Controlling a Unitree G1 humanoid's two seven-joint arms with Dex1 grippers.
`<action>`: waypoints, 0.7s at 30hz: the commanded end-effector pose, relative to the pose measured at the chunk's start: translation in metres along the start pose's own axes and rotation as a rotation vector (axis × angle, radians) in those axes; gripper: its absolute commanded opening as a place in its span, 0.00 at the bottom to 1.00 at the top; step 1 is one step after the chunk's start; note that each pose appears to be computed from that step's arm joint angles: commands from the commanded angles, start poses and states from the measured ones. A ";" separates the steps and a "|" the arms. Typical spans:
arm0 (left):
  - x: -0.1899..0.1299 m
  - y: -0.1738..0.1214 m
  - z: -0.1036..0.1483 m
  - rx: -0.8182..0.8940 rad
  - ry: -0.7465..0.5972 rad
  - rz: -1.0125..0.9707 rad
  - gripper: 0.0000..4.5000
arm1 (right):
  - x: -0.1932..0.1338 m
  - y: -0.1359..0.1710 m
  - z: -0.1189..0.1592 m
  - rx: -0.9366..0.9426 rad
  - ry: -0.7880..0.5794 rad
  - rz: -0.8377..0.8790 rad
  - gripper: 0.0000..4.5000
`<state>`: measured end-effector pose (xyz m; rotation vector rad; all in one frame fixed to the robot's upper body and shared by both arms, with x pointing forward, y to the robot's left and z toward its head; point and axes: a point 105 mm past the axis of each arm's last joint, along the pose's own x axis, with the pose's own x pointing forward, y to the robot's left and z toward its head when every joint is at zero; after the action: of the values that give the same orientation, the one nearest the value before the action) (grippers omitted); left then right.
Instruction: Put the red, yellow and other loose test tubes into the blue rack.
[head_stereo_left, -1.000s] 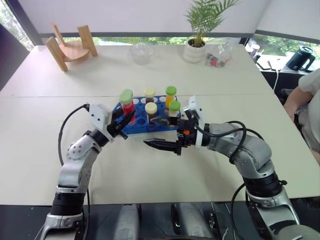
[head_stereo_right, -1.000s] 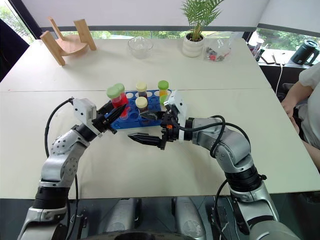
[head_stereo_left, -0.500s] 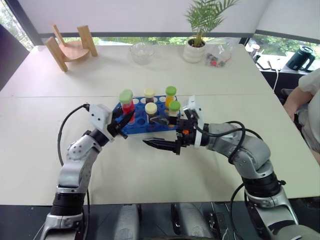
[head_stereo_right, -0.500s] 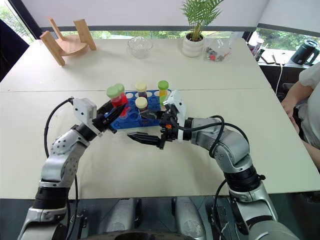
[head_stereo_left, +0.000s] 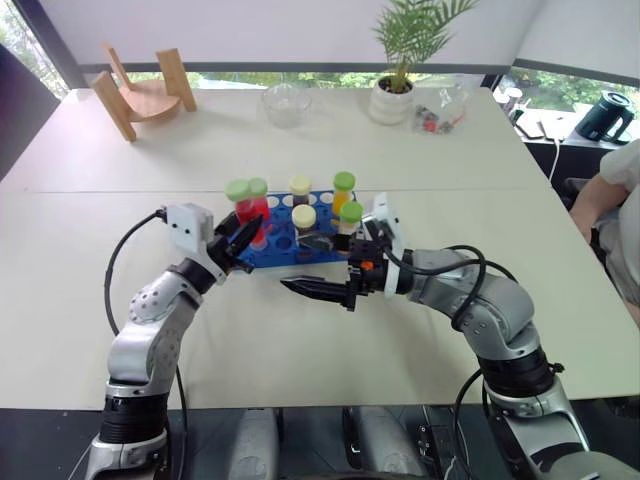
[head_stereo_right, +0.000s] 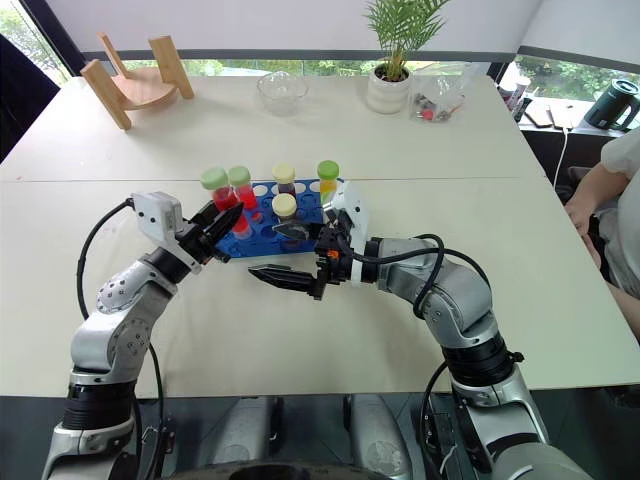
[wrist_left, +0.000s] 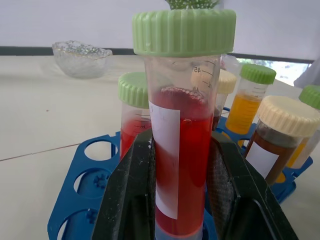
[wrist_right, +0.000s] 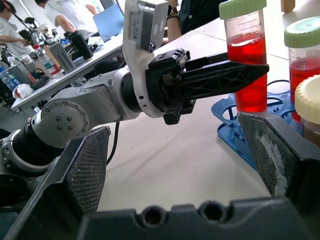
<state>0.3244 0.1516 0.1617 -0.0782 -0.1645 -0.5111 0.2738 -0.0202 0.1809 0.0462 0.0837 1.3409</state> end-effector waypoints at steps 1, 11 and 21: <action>0.003 -0.008 0.012 0.015 -0.035 -0.028 0.18 | 0.002 0.003 0.006 -0.022 -0.031 0.015 1.00; 0.005 -0.010 0.024 0.052 -0.056 -0.026 0.18 | 0.002 0.003 0.005 -0.015 -0.031 0.018 1.00; 0.001 -0.011 0.000 0.049 0.009 -0.032 0.18 | 0.004 0.003 0.005 -0.016 -0.035 0.019 1.00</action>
<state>0.3213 0.1423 0.1611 -0.0445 -0.1494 -0.5355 0.2744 -0.0180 0.1786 0.0560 0.0905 1.3429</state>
